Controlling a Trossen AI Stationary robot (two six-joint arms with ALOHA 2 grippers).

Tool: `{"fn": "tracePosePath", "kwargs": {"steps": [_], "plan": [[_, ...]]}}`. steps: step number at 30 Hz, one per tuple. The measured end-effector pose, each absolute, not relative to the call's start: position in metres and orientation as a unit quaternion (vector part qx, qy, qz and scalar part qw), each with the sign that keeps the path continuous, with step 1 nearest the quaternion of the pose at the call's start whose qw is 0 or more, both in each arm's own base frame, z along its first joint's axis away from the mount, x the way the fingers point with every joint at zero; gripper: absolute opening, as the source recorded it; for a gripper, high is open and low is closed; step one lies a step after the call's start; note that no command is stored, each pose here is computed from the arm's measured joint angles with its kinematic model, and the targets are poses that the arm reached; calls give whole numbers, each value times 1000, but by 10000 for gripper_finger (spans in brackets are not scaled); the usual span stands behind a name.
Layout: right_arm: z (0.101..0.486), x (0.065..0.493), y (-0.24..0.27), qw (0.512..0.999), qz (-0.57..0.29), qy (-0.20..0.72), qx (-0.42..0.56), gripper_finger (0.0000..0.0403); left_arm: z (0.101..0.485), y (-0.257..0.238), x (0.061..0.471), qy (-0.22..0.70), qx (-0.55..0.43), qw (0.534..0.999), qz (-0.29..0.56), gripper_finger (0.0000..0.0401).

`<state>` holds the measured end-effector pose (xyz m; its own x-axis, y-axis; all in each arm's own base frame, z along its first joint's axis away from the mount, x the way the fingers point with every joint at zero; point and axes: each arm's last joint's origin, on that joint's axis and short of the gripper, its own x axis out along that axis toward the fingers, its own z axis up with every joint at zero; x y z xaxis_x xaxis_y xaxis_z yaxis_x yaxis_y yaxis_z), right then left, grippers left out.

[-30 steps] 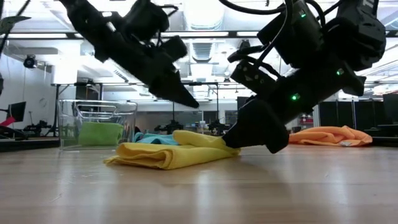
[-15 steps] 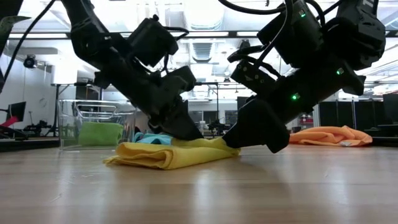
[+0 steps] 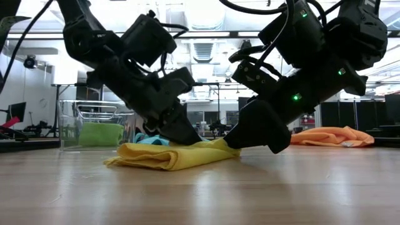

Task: Roll microfiber towels into tight, uniform cylinder then place into a basket
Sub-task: Roll the yellow microfiber towel

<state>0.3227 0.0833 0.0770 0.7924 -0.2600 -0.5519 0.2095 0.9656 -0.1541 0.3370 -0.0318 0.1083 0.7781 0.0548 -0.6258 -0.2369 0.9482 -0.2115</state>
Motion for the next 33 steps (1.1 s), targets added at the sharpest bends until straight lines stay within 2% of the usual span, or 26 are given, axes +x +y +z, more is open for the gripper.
{"fn": "tracePosePath", "kwargs": {"steps": [13, 22, 26, 33], "plan": [[81, 324, 83, 944, -154, 288, -53, 9, 93, -24, 337, 345, -108, 928, 94, 0], [122, 313, 78, 936, -165, 299, -85, 24, 82, -3, 343, 364, -70, 923, 99, 0], [144, 302, 74, 932, -183, 303, -84, 19, 93, 4, 354, 383, -17, 920, 78, 0], [170, 283, 67, 932, -212, 287, -70, 18, 125, 7, 382, 462, 114, 879, 18, 0]]}}
